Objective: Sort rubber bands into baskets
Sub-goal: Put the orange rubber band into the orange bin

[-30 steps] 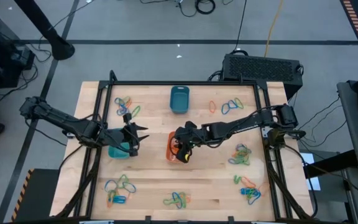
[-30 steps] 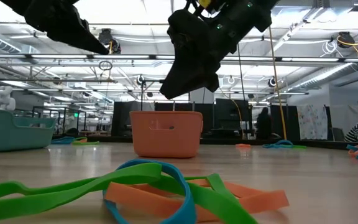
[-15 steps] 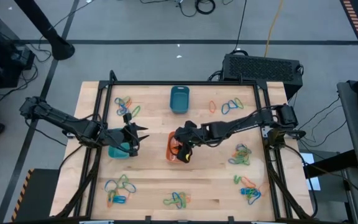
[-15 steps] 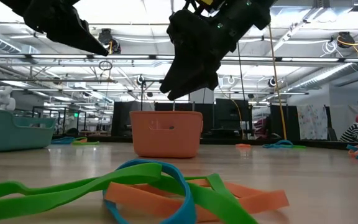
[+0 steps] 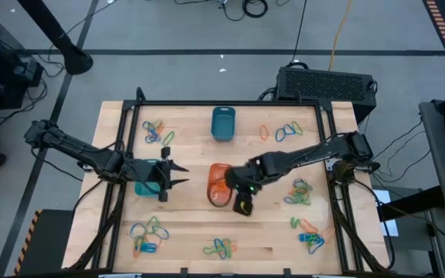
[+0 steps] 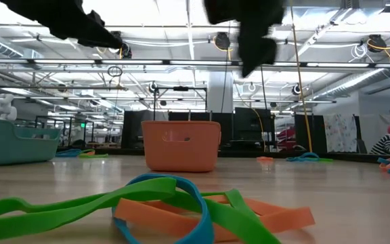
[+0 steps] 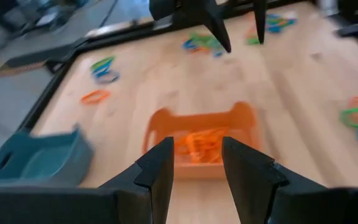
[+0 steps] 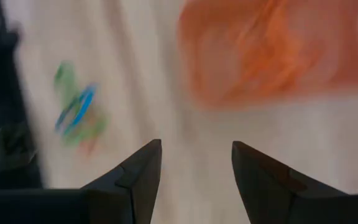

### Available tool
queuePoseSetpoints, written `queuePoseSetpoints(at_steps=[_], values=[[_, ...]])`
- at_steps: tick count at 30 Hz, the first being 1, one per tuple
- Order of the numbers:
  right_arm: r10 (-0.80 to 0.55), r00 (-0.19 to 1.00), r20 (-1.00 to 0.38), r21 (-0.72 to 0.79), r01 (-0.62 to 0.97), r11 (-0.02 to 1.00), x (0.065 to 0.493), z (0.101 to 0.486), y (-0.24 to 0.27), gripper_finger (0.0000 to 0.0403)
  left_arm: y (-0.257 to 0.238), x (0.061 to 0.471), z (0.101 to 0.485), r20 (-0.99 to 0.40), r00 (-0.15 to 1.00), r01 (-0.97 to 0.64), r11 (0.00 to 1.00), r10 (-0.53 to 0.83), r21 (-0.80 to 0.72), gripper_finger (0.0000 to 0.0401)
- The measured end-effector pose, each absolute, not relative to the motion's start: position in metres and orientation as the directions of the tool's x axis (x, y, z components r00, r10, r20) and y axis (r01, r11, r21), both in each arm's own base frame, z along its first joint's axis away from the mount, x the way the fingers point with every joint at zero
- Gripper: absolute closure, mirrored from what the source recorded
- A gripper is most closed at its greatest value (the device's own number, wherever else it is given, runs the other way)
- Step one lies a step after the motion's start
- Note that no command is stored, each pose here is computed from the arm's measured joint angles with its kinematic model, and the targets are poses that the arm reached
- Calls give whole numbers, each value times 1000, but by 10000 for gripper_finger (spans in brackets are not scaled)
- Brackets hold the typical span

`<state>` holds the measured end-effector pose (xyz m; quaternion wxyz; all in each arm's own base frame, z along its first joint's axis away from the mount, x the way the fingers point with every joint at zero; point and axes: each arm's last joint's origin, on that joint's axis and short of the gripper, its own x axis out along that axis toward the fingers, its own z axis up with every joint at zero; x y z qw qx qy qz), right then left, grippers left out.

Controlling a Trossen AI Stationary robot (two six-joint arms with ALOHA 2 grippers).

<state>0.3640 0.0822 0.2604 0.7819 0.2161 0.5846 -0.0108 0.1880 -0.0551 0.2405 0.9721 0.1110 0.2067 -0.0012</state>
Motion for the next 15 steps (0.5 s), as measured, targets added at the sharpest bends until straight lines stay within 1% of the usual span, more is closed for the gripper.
queuePoseSetpoints(at_steps=[3, 6, 8, 11, 15], values=[[290, 164, -943, 330, 328, 885, 347, 257, 103, 215, -57, 188, 241, -394, 919, 88, 975, 0, 205, 257], [262, 23, -965, 250, 392, 886, 326, 255, 126, 215, -57, 188, 241, -394, 919, 91, 975, -4, 201, 257], [238, -51, -970, 197, 410, 890, 312, 254, 143, 215, -57, 188, 241, -396, 918, 101, 975, -15, 196, 257], [215, -104, -971, 152, 423, 893, 294, 254, 169, 215, -57, 188, 241, -396, 918, 105, 975, -20, 194, 257], [202, -125, -971, 125, 453, 882, 274, 254, 200, 215, -57, 188, 241, -396, 918, 105, 975, -20, 194, 257]])
